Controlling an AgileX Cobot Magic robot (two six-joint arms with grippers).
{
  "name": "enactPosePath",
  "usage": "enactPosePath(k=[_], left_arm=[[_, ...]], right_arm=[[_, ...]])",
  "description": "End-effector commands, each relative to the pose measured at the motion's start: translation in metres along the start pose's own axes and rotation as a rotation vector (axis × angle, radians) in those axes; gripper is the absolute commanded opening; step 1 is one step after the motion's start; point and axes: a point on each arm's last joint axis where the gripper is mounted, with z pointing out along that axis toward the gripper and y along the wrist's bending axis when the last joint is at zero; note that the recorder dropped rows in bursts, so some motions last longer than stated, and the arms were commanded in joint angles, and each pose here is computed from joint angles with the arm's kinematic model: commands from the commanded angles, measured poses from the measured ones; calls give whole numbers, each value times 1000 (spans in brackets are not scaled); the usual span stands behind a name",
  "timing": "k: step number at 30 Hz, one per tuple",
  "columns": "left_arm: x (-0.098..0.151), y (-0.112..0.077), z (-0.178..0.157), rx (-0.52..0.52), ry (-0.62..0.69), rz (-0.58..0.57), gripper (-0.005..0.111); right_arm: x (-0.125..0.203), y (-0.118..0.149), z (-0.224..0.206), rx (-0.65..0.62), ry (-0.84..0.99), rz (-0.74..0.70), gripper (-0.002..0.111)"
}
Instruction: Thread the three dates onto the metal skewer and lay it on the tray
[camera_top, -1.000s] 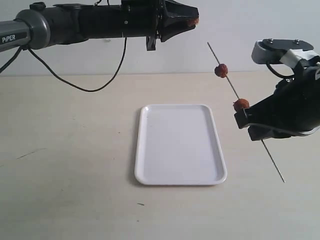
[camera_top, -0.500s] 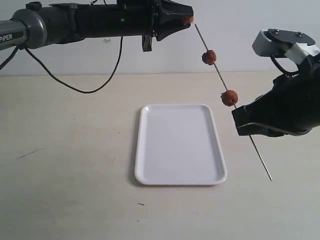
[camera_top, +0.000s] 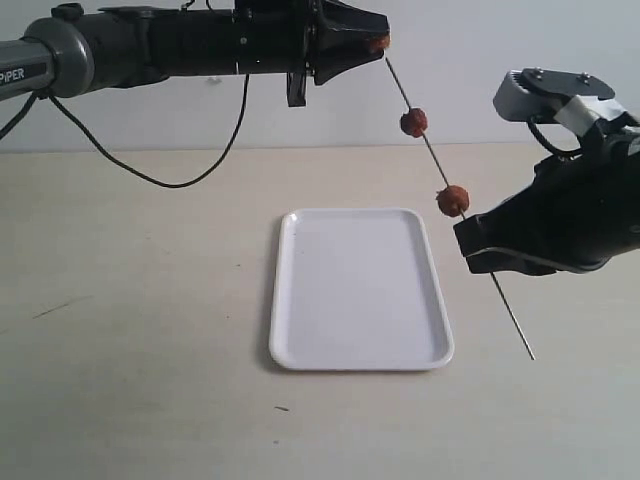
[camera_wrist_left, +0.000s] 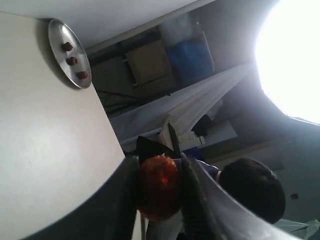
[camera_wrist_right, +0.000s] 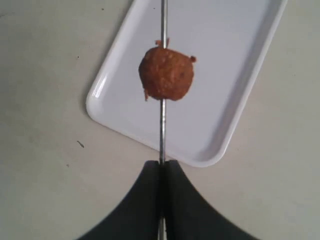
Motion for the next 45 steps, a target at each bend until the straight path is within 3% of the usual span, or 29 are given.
enactPosePath(k=[1,16,27,36,45], left_arm=[[2,-3,0,5,26,8,29],[10,-7,10,18,57,13,29],[28,-6,26,-32,160,59,29],[27,-5,26,-37,148,58,29],[14,-6,24,-23,28,19,29]], right_arm=[[-1,-1,1,4,-22,-1,0],[-1,0,1,-10,-14,-3,0],[-5,3,1,-36,-54,-32,0],[-4,3,1,-39,-43,-31,0],[3,2,0,-24,31,13,0]])
